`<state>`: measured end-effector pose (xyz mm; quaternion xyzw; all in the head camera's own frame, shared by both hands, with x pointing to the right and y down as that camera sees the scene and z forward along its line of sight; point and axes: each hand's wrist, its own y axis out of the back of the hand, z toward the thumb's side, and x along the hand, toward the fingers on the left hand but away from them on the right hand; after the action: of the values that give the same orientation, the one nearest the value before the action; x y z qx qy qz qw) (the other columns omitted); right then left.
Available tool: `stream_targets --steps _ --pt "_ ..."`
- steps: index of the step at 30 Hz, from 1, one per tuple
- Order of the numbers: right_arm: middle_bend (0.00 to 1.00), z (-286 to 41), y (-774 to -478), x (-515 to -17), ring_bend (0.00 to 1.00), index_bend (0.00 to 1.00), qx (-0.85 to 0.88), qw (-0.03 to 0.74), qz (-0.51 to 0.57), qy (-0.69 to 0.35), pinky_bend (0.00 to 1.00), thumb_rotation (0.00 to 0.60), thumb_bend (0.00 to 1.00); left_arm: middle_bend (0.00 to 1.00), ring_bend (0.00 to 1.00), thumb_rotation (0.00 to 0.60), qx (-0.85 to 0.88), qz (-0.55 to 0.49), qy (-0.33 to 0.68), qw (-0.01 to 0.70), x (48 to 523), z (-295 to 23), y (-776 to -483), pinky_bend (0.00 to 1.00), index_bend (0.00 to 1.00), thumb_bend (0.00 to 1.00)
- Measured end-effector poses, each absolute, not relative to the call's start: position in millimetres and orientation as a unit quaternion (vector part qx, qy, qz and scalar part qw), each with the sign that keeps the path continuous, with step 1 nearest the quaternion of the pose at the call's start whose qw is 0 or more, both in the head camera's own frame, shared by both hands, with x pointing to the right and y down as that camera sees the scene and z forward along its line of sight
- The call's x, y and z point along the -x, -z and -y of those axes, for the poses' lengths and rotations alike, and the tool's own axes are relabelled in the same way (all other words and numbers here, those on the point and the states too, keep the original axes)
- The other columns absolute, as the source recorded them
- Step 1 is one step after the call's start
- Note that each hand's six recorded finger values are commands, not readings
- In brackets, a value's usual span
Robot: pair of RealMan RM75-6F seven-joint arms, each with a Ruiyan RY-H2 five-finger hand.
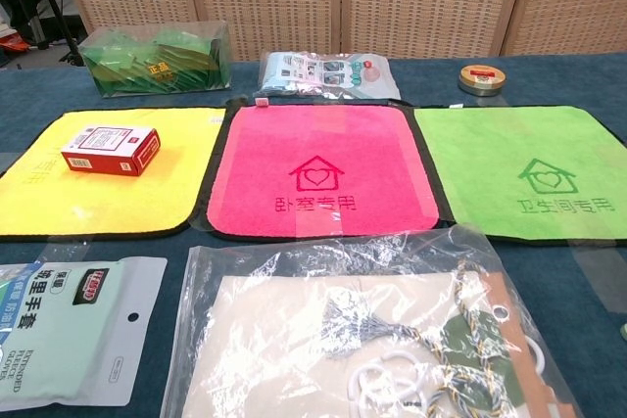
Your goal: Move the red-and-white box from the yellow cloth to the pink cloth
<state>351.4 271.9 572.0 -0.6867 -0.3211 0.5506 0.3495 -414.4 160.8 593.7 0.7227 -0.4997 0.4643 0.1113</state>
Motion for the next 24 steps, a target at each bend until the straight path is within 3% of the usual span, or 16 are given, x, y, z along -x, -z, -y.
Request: stream_targets --steps 6,13,24 --pt "0.00 -268.1 -574.7 -349.7 0.00 0.00 0.680 0.359 0.323 -0.551 0.00 0.600 0.52 0.00 0.00 0.600 -0.695 0.502 -0.475 0.197 429.1 -130.1 -611.0 0.00 0.00 0.68" --pt "0.00 -266.4 -569.0 -346.6 0.00 0.00 0.675 0.377 0.335 -0.538 0.00 0.600 0.51 0.00 0.00 0.600 -0.670 0.524 -0.469 0.237 442.3 -96.7 -623.3 0.00 0.00 0.67" --pt "0.00 -266.7 -580.7 -345.5 0.00 0.00 0.675 0.371 0.324 -0.549 0.00 0.600 0.52 0.00 0.00 0.600 -0.665 0.520 -0.468 0.262 439.0 -80.9 -649.0 0.00 0.00 0.67"
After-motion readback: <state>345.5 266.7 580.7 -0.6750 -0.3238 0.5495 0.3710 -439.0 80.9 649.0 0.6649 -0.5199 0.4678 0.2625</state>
